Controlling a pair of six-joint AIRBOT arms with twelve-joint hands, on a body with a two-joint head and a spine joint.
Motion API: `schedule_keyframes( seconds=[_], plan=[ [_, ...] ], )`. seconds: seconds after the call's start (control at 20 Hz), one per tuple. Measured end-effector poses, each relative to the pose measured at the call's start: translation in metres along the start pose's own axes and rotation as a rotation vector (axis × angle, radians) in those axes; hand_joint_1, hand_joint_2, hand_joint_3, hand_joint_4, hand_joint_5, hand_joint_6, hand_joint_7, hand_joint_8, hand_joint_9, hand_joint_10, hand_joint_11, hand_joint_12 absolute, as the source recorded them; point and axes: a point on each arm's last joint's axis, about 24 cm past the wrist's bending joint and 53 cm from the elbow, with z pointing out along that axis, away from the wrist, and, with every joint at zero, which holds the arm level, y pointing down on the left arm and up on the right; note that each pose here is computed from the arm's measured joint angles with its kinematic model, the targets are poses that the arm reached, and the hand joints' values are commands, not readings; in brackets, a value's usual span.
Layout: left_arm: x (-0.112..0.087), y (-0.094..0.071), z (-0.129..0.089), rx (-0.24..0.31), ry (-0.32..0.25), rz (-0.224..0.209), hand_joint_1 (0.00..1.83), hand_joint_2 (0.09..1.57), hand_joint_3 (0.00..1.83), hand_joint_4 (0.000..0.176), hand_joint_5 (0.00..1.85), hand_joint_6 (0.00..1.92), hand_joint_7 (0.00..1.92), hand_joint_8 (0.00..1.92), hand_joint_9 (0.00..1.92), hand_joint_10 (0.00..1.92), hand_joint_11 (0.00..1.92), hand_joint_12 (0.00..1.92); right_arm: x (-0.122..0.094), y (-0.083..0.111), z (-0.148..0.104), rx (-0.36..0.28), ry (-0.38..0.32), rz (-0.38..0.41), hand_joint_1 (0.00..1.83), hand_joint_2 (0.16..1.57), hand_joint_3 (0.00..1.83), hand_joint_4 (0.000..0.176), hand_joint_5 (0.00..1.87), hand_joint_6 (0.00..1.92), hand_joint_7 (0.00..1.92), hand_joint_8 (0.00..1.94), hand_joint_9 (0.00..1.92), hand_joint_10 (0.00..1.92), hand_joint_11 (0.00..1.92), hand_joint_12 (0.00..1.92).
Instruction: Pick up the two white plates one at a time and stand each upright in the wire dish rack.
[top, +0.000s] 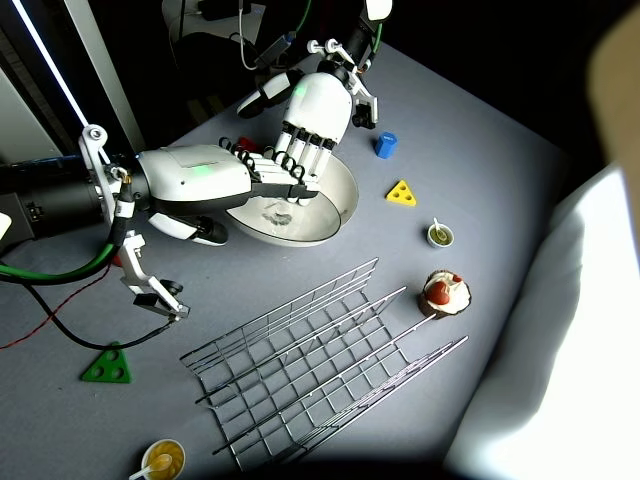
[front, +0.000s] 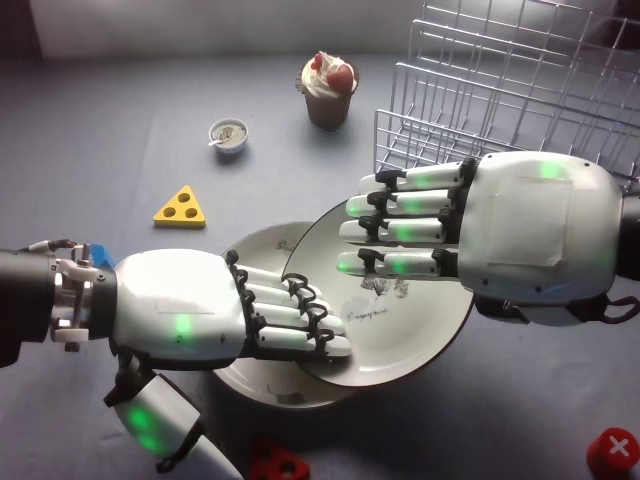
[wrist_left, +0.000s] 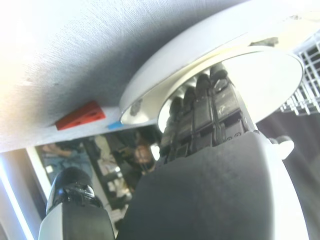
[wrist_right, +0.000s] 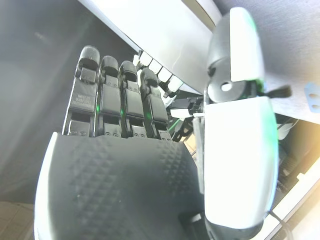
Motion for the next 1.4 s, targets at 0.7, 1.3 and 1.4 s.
schedule_keyframes(
  seconds=[0.7, 1.3, 1.4],
  plan=[
    [0.000, -0.002, 0.003, -0.001, 0.002, 0.007, 0.05, 0.91, 0.00, 0.000, 0.13, 0.00, 0.16, 0.00, 0.18, 0.01, 0.20, 0.01, 0.034, -0.025, 0.017, 0.123, 0.034, 0.122, 1.39, 1.01, 0.00, 0.000, 0.63, 0.00, 0.63, 0.01, 0.63, 0.01, 0.60, 0.17],
    [-0.004, -0.003, 0.000, -0.002, -0.009, -0.004, 0.03, 0.93, 0.00, 0.000, 0.11, 0.00, 0.15, 0.00, 0.17, 0.00, 0.17, 0.00, 0.009, -0.010, 0.026, 0.088, -0.030, 0.141, 1.50, 1.02, 0.00, 0.000, 1.03, 0.89, 1.23, 0.27, 1.19, 0.58, 1.04, 1.26],
    [-0.013, 0.001, -0.007, -0.014, -0.034, -0.016, 0.04, 0.93, 0.00, 0.000, 0.13, 0.01, 0.17, 0.00, 0.17, 0.00, 0.18, 0.01, -0.007, -0.007, 0.028, 0.089, -0.043, 0.164, 1.50, 1.02, 0.00, 0.000, 1.06, 0.86, 1.22, 0.29, 1.21, 0.52, 1.03, 1.26]
  ],
)
